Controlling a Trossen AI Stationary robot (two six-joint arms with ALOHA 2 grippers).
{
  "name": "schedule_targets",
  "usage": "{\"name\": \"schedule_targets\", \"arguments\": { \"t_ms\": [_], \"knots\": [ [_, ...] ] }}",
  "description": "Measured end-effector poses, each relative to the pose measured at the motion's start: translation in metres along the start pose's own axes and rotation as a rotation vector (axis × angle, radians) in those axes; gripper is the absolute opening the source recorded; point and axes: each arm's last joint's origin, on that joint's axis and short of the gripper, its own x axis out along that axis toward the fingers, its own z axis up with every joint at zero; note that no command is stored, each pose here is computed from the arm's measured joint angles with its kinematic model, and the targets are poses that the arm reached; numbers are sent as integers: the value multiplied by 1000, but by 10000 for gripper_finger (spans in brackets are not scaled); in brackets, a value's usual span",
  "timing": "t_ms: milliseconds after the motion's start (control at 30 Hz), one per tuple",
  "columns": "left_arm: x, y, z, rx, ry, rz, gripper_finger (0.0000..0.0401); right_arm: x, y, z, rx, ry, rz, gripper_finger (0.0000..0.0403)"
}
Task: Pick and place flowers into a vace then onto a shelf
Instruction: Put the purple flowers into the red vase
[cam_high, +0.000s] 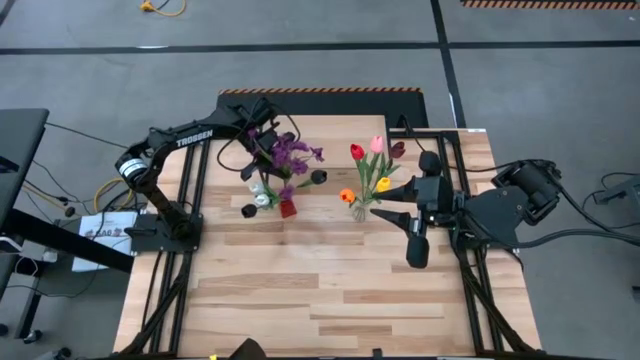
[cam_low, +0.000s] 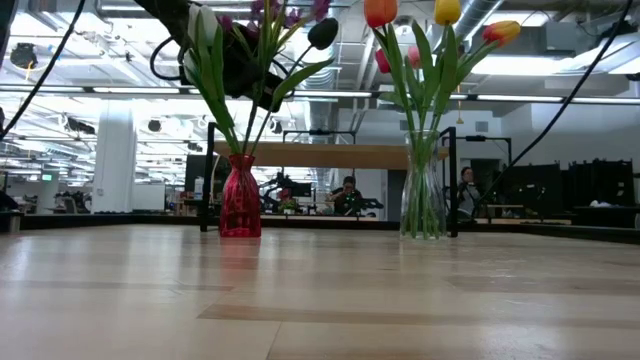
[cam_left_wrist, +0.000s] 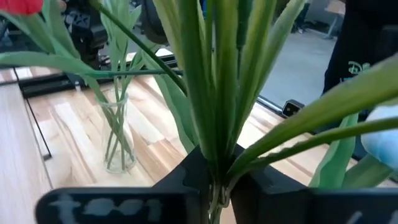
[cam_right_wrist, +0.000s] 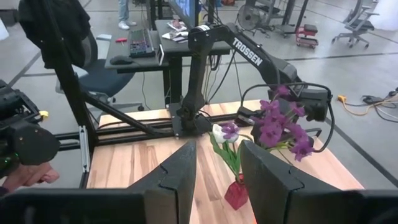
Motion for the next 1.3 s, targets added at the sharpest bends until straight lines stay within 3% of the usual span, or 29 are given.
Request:
{"name": "schedule_targets", "arguments": {
  "t_ms": [800,1300],
  "knots": [
    [0,3,-1,-123,58,43,109,0,1,0,-1,6,20,118],
    [-3,-14,11,-170,154,87,120,0,1,-1,-6,15,30,118]
  ]
}}
